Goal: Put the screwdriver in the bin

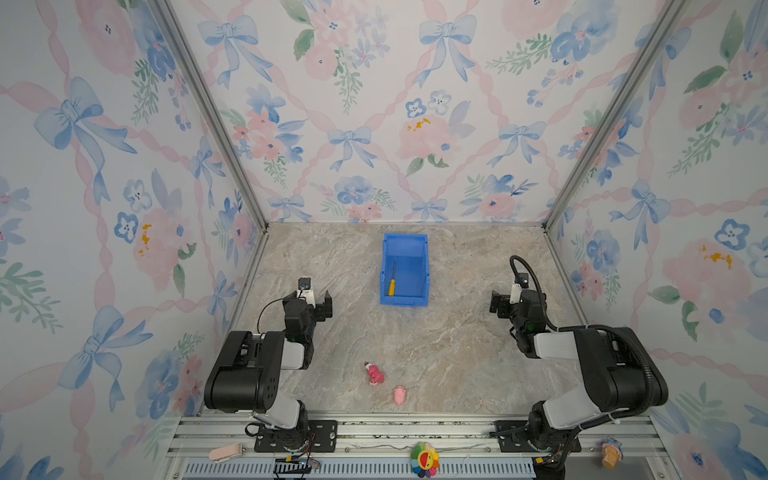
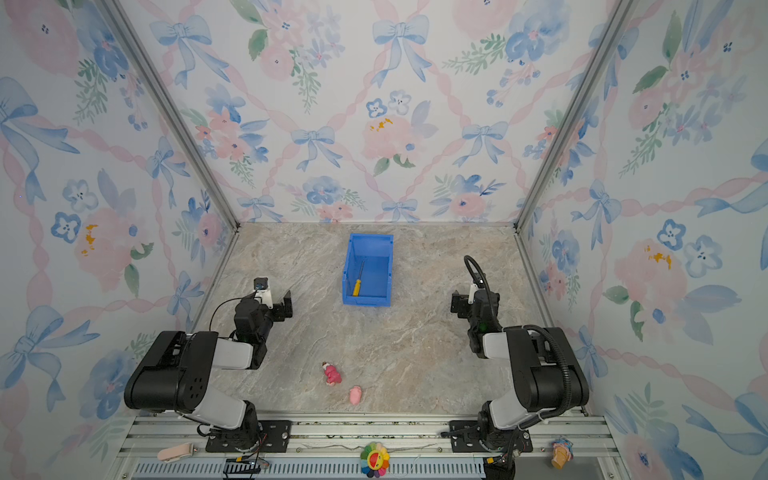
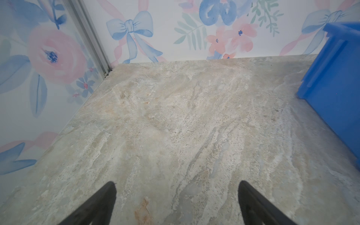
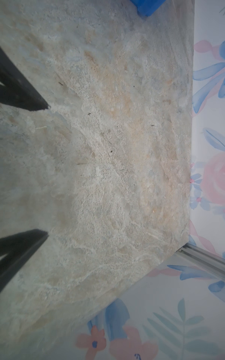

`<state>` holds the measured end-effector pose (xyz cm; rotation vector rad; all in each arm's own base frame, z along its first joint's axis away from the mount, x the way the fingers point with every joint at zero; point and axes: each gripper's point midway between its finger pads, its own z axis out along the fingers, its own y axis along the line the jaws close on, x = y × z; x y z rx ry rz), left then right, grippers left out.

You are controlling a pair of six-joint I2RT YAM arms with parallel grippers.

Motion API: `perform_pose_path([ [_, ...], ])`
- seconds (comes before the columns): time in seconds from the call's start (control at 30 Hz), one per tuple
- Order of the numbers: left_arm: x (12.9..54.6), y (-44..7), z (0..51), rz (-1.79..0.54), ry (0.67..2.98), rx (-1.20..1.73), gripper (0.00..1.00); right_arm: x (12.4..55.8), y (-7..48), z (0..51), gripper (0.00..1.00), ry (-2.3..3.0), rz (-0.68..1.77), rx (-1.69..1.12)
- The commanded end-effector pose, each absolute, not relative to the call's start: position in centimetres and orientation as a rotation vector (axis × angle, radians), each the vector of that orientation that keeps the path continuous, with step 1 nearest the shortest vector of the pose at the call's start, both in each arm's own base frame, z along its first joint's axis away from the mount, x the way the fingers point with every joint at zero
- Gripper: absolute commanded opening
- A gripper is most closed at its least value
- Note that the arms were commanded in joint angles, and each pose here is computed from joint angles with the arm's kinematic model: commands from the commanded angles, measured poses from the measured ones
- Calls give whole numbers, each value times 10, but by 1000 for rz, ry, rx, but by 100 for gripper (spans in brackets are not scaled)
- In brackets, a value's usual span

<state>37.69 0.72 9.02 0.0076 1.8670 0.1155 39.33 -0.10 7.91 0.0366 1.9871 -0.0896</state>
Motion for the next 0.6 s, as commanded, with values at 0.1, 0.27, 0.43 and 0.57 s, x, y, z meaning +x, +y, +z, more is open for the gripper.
perform_pose_path([
  [0.1,378,2,104,92,1793,3,98,401,3,96,97,1912,-69,16],
  [0.27,378,2,105,91,1783,2,98,401,3,96,97,1912,-66,15],
  [0.43,379,1,104,89,1786,4,98,400,3,96,97,1909,-68,14],
  [0.57,379,1,105,88,1784,5,98,400,3,97,97,1909,-67,15],
])
